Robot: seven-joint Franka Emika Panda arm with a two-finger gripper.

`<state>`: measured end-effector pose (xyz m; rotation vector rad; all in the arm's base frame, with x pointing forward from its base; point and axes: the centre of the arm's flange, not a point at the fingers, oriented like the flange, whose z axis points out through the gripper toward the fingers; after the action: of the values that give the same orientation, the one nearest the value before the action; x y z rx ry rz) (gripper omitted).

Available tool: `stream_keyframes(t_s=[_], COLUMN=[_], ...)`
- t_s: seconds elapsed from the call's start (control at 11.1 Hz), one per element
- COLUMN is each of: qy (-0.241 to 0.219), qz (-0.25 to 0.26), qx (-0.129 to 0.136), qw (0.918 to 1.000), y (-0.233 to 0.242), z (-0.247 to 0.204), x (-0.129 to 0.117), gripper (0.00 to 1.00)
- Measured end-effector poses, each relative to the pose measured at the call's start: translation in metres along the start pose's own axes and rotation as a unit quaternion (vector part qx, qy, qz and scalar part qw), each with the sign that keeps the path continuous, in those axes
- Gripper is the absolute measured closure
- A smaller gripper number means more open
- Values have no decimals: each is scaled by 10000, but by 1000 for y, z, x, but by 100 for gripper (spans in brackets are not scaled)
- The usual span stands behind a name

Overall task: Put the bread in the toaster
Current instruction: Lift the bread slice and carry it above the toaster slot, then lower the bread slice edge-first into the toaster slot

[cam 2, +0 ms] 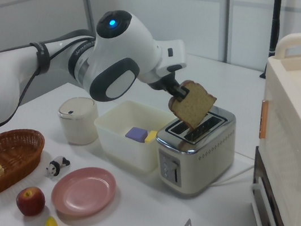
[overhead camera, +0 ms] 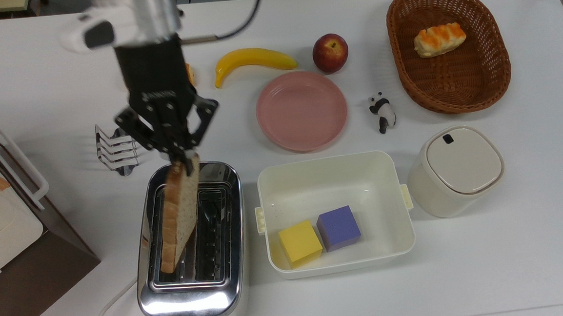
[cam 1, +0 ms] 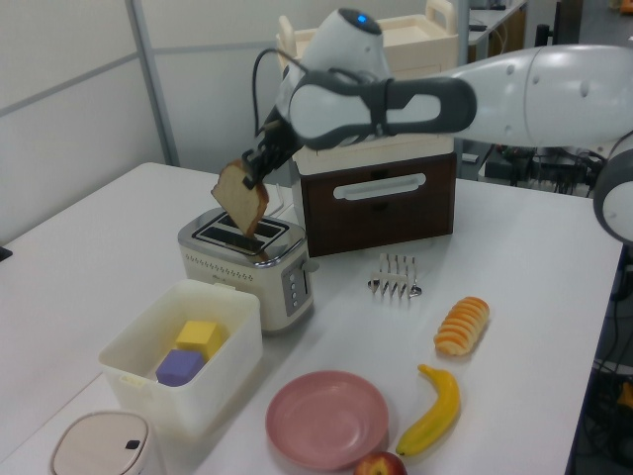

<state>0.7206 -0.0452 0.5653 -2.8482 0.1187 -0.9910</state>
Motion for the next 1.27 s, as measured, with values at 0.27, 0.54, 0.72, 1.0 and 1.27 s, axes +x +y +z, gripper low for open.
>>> stream_keyframes(t_s=[0.27, 0.54, 0.72, 1.0, 1.27], qy=[4, -14, -15, -67, -295], qz=[-27, 111, 229, 333, 339], qx=[84, 118, 141, 161, 172], qw=[10000, 9999, 9996, 9993, 9988], y=[-22, -29, -32, -34, -34], z=[6, 9, 4, 1, 6], x=[0, -1, 3, 5, -1], gripper=[90, 90, 90, 90, 90])
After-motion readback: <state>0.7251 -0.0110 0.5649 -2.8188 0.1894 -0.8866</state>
